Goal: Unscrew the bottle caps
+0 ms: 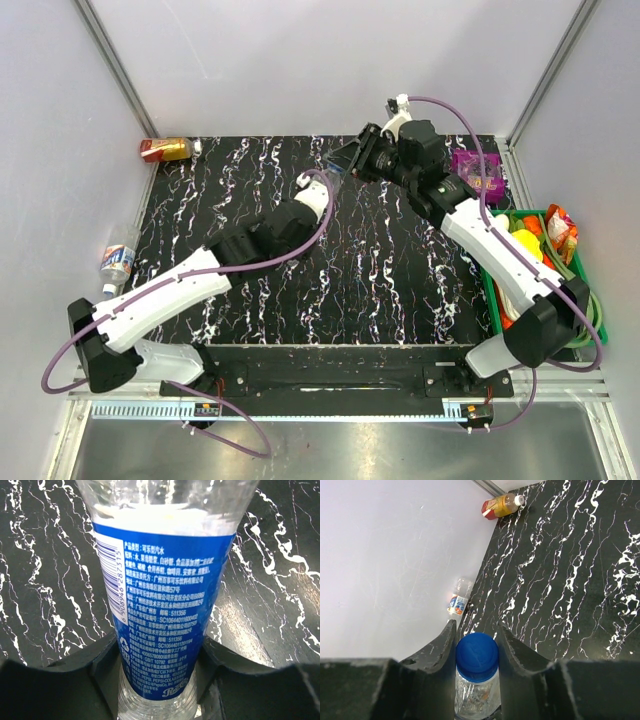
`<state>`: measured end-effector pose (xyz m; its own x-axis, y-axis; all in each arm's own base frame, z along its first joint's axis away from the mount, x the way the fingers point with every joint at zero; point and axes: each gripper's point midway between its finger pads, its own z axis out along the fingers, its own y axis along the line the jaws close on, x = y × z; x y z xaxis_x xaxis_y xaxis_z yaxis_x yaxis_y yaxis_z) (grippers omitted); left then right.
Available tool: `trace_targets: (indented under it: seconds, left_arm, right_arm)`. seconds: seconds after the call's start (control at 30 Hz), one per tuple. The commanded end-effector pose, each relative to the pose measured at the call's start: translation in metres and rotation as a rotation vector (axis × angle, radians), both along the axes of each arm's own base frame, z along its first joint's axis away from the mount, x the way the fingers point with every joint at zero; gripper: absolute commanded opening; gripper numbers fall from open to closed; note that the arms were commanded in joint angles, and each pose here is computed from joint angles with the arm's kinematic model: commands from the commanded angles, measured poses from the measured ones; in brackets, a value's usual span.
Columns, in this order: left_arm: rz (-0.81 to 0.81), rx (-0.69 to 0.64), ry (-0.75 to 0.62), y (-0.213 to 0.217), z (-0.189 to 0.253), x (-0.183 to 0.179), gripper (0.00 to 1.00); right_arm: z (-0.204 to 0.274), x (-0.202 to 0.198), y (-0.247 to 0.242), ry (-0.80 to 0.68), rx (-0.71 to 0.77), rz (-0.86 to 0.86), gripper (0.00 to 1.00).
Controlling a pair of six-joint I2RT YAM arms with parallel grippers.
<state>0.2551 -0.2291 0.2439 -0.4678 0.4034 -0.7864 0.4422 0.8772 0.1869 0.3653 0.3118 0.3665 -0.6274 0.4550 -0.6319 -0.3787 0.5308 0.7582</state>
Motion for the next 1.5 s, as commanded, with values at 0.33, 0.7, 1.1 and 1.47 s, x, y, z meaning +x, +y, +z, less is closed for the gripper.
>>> trace_targets:
  seconds: [0.33, 0.7, 1.1, 1.47]
  left_arm:
    - [-0.146, -0.211, -0.014, -0.03, 0.018, -0.015, 0.22]
    - [-0.27, -0.435, 0.0, -0.037, 0.037, -0.028, 0.22]
    - [-0.716, -0.792, 0.077, -0.059, 0.085, -0.075, 0.22]
    - [-1.143, -0.997, 0.085, -0.059, 0.138, -0.137, 0.2]
  right_arm:
    - [0.053, -0.047, 0.002, -0.182, 0.093, 0.158, 0.0]
    - [0.076, -0.066, -0.005, -0.276, 0.114, 0.189, 0.0]
    - [0.085, -0.085, -0.004, -0.328, 0.13, 0.265, 0.0]
    - [0.105, -0.118, -0.004, -0.476, 0.143, 0.404, 0.0]
